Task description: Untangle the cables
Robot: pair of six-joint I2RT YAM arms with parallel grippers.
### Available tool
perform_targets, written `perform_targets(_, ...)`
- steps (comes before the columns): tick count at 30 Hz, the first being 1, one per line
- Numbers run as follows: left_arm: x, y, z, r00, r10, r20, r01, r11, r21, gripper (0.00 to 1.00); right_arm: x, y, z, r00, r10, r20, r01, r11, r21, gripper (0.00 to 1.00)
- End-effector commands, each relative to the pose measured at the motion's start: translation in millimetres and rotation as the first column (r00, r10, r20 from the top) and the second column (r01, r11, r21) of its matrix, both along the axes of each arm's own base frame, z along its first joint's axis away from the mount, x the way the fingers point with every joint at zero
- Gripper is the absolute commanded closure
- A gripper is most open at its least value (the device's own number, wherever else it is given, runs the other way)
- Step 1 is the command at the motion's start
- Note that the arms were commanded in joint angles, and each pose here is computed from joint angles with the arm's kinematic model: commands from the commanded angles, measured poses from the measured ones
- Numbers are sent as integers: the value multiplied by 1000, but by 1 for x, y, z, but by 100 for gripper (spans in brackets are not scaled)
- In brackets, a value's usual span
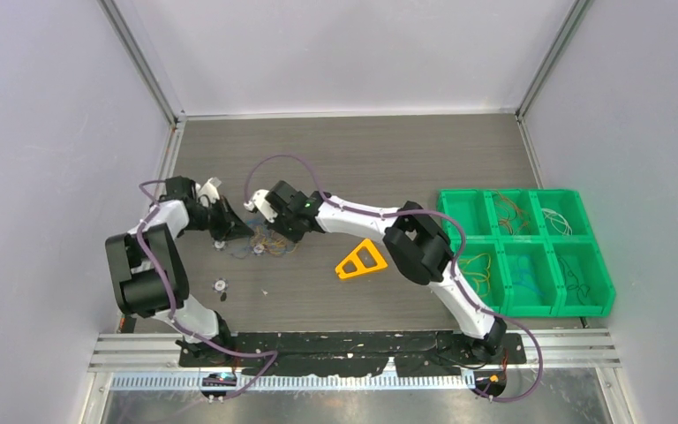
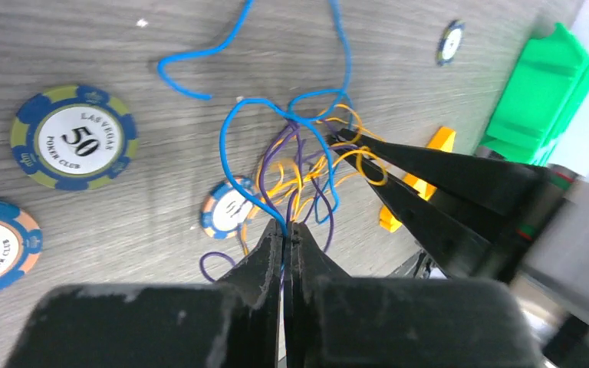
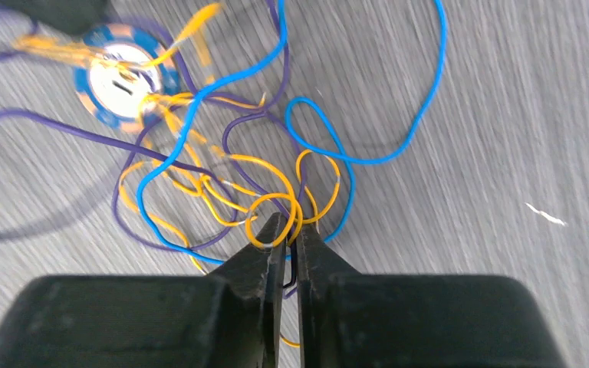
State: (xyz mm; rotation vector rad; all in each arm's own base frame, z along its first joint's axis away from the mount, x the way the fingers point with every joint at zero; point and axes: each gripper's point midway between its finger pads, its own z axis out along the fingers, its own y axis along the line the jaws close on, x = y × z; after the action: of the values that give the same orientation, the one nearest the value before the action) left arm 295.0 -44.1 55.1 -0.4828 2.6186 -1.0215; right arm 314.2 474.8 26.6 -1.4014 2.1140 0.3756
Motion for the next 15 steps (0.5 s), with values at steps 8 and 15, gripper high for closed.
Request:
perform_targets(8,10,-4,188,828,-134,545,89,990,108,100,49,-155,6,991,-68,113,98,954,-282,94)
perform_targets(15,3,-6,295,641,-173,748,32,979,199,100,70,-226,-6,985,-146,92,169,923,-346,92)
